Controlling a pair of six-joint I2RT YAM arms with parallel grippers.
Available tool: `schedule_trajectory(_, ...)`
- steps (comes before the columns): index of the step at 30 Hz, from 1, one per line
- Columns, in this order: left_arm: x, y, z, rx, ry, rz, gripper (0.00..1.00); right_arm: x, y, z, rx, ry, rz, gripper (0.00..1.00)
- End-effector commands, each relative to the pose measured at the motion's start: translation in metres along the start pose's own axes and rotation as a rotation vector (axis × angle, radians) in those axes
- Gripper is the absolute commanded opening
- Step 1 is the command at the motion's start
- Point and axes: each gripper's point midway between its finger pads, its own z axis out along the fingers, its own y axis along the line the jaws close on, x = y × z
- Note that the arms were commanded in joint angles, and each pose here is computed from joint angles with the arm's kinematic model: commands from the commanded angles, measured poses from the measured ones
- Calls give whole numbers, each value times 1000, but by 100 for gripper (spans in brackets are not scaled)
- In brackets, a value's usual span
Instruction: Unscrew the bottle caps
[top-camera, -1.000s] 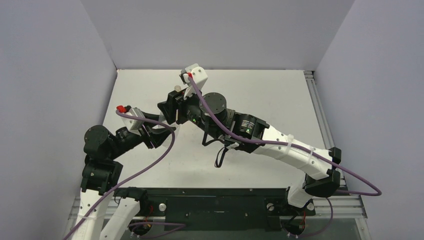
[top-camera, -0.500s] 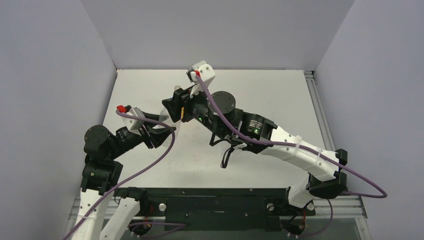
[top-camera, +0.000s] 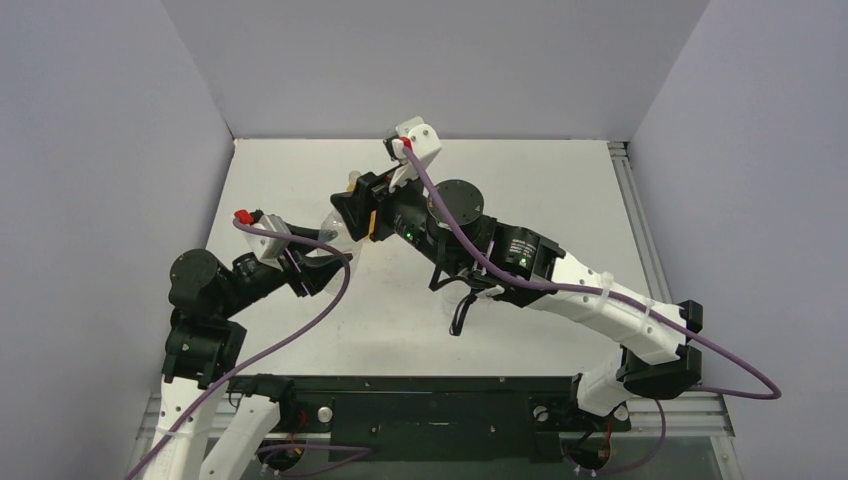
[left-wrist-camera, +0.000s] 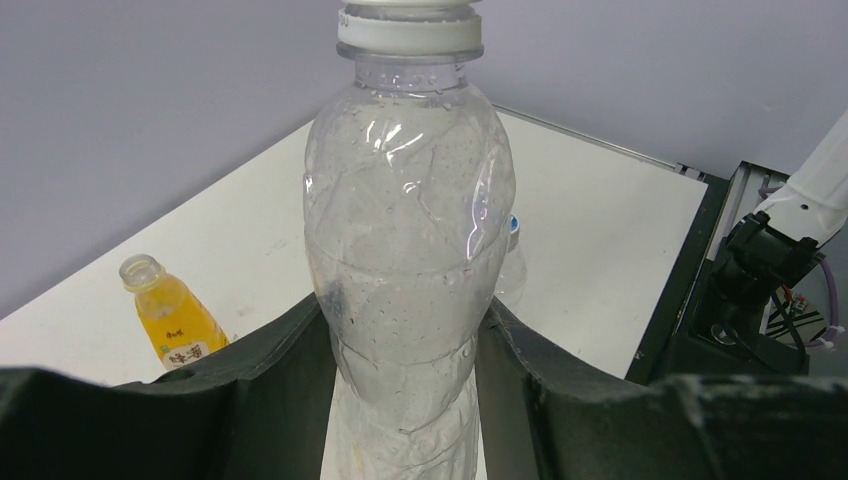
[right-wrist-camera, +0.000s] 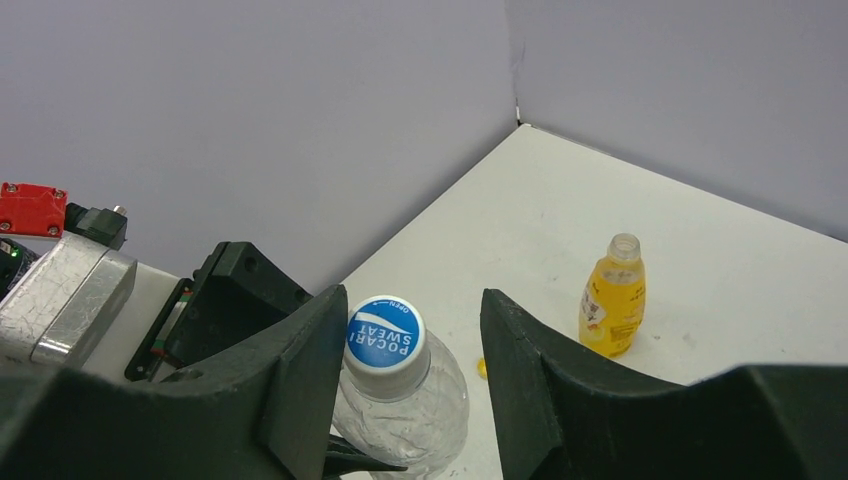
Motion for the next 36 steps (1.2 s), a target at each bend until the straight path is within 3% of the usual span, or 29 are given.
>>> schedule_trajectory(1, -6, 2, 2, -2, -23, 21, 0, -10, 5, 0, -22, -19, 18, 48)
schedule_trajectory(16, -7, 2, 2, -2, -23, 25, 0, -3, 14, 9, -54, -8, 40, 45)
schedule_trajectory(20, -6, 2, 2, -4, -23, 25, 0, -3, 12, 9, -51, -9, 43, 33)
schedule_trajectory(27, -17, -6, 2, 26, -45, -10, 0, -7, 11, 3, -88, -14, 34, 0)
schedule_trajectory(36, -49, -61, -6, 305, -103, -192, 0, -9, 45, -39, -492, 1, 7, 0)
